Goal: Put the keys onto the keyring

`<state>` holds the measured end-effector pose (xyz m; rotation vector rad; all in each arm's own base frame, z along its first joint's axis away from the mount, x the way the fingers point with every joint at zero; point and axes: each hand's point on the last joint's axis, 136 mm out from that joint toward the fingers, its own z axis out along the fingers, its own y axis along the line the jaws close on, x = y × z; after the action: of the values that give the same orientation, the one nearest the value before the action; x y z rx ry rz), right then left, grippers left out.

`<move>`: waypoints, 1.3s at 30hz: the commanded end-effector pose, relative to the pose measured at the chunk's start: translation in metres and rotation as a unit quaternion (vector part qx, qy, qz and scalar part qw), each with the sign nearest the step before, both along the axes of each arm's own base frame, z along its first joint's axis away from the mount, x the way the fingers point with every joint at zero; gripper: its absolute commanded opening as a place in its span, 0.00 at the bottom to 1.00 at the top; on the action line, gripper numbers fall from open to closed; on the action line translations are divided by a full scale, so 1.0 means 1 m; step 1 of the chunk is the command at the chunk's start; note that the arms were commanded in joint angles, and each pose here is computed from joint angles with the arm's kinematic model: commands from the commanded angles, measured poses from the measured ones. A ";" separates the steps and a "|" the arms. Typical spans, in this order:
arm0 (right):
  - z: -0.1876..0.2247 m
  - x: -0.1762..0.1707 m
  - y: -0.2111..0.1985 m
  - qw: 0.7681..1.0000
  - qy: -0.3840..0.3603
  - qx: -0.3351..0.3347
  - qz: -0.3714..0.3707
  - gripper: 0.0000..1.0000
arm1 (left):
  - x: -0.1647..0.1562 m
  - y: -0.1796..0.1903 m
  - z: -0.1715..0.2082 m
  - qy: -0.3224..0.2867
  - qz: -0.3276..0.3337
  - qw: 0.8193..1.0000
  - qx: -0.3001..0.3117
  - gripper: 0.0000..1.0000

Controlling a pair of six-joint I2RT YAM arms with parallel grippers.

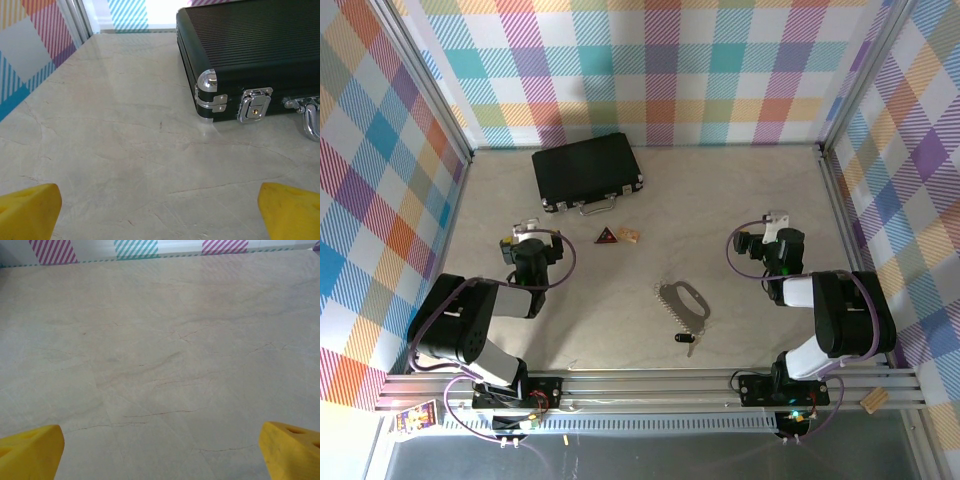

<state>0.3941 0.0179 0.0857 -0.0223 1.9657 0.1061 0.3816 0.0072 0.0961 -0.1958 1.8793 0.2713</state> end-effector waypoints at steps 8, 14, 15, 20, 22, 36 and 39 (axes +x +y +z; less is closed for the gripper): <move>0.010 -0.004 0.001 0.999 -0.035 0.016 0.010 0.99 | 0.011 0.000 -0.010 0.009 -0.023 0.999 -0.045 1.00; 0.007 0.000 -0.009 0.999 -0.020 0.022 -0.017 0.99 | 0.012 0.002 -0.010 0.006 -0.022 0.999 -0.048 1.00; 0.007 0.000 -0.012 0.999 -0.022 0.022 -0.028 0.99 | 0.013 0.002 -0.010 0.006 -0.021 0.999 -0.049 1.00; 0.007 0.002 -0.013 0.999 -0.017 0.015 -0.035 0.99 | 0.012 0.002 -0.010 0.005 -0.022 0.999 -0.048 1.00; 0.006 0.002 -0.013 0.999 -0.017 0.014 -0.036 0.99 | 0.012 0.002 -0.010 0.004 -0.022 0.999 -0.048 1.00; 0.007 0.002 -0.013 0.999 -0.018 0.011 -0.039 0.99 | 0.012 0.002 -0.010 0.005 -0.023 0.999 -0.048 1.00; 0.007 0.002 -0.013 0.999 -0.018 0.011 -0.038 0.99 | 0.012 0.002 -0.010 0.005 -0.023 0.999 -0.048 1.00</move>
<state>0.3885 0.0047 0.0820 0.0542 1.9576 0.0767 0.3890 0.0089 0.0816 -0.2052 1.9222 0.1685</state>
